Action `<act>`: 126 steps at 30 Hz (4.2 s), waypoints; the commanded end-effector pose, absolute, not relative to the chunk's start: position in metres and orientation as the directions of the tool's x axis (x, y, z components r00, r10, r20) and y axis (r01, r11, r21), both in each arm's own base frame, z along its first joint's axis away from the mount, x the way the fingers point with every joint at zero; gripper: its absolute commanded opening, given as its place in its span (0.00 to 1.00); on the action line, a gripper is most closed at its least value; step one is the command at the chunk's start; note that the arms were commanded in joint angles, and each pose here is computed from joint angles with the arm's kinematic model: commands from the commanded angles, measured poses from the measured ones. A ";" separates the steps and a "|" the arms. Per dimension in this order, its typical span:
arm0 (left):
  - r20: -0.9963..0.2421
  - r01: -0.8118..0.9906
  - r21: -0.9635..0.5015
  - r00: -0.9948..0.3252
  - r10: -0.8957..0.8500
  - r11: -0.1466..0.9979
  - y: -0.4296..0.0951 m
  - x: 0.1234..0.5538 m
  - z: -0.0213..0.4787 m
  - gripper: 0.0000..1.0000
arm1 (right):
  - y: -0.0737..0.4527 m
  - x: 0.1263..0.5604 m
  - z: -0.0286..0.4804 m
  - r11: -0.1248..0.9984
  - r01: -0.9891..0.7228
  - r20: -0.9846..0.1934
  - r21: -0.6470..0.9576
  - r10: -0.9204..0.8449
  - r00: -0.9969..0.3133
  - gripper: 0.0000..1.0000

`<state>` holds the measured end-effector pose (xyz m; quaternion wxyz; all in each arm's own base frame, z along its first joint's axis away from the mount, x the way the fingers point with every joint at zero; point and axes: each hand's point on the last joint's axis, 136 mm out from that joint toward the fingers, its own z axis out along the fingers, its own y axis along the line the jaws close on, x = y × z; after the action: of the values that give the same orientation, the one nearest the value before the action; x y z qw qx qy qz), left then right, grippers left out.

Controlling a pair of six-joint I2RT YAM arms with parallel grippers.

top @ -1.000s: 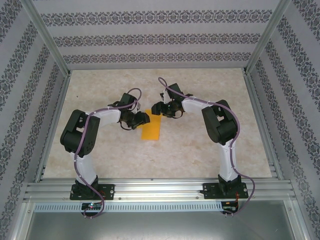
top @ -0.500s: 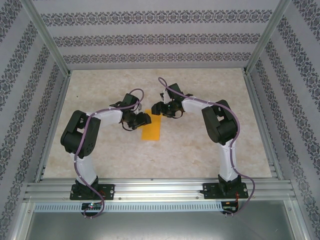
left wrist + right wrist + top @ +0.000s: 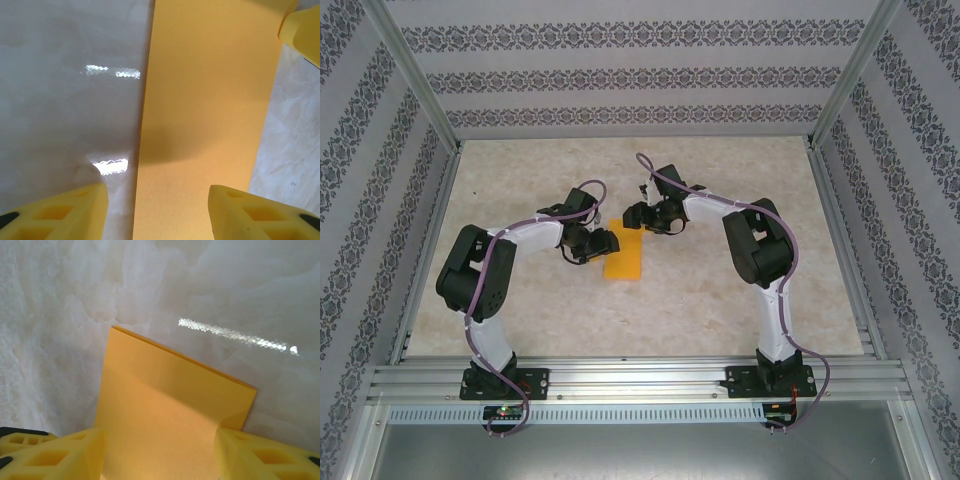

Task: Fold a paper plane with a square sheet of paper (fold left side to right side)
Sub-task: Third fold the triangle at the center of the table.

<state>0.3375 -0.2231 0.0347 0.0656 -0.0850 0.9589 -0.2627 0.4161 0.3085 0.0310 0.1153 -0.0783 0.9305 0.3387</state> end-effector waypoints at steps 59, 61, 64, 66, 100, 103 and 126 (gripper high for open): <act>-0.113 -0.116 -0.606 -0.967 -0.230 0.787 -0.236 0.331 0.064 0.41 | 0.296 0.421 0.003 0.794 -0.217 -0.267 0.567 -0.072 -0.961 0.61; -0.109 -0.119 -0.609 -0.967 -0.232 0.784 -0.236 0.331 0.063 0.39 | 0.297 0.421 0.004 0.793 -0.219 -0.271 0.568 -0.072 -0.960 0.61; -0.105 -0.123 -0.611 -0.966 -0.234 0.782 -0.237 0.331 0.062 0.33 | 0.297 0.422 0.007 0.791 -0.225 -0.279 0.569 -0.072 -0.957 0.62; -0.103 -0.125 -0.611 -0.966 -0.235 0.782 -0.237 0.331 0.061 0.28 | 0.298 0.424 0.010 0.789 -0.230 -0.288 0.570 -0.071 -0.955 0.62; 0.033 -0.238 -0.703 -0.952 -0.303 0.670 -0.261 0.328 0.060 0.03 | 0.325 0.262 0.114 0.548 -0.836 -0.823 -0.031 -0.488 -0.289 0.75; 0.033 -0.239 -0.701 -0.952 -0.304 0.672 -0.260 0.327 0.059 0.03 | 0.339 0.265 0.102 0.527 -0.842 -0.791 -0.112 -0.561 -0.246 0.74; 0.030 -0.234 -0.694 -0.954 -0.297 0.681 -0.259 0.326 0.059 0.03 | 0.355 0.273 0.064 0.482 -0.866 -0.675 -0.134 -0.684 -0.276 0.21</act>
<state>0.3266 -0.2539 0.0584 0.0435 -0.1494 0.9176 -0.3658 0.2744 0.3493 0.0616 0.3527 -0.4849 0.7902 0.1269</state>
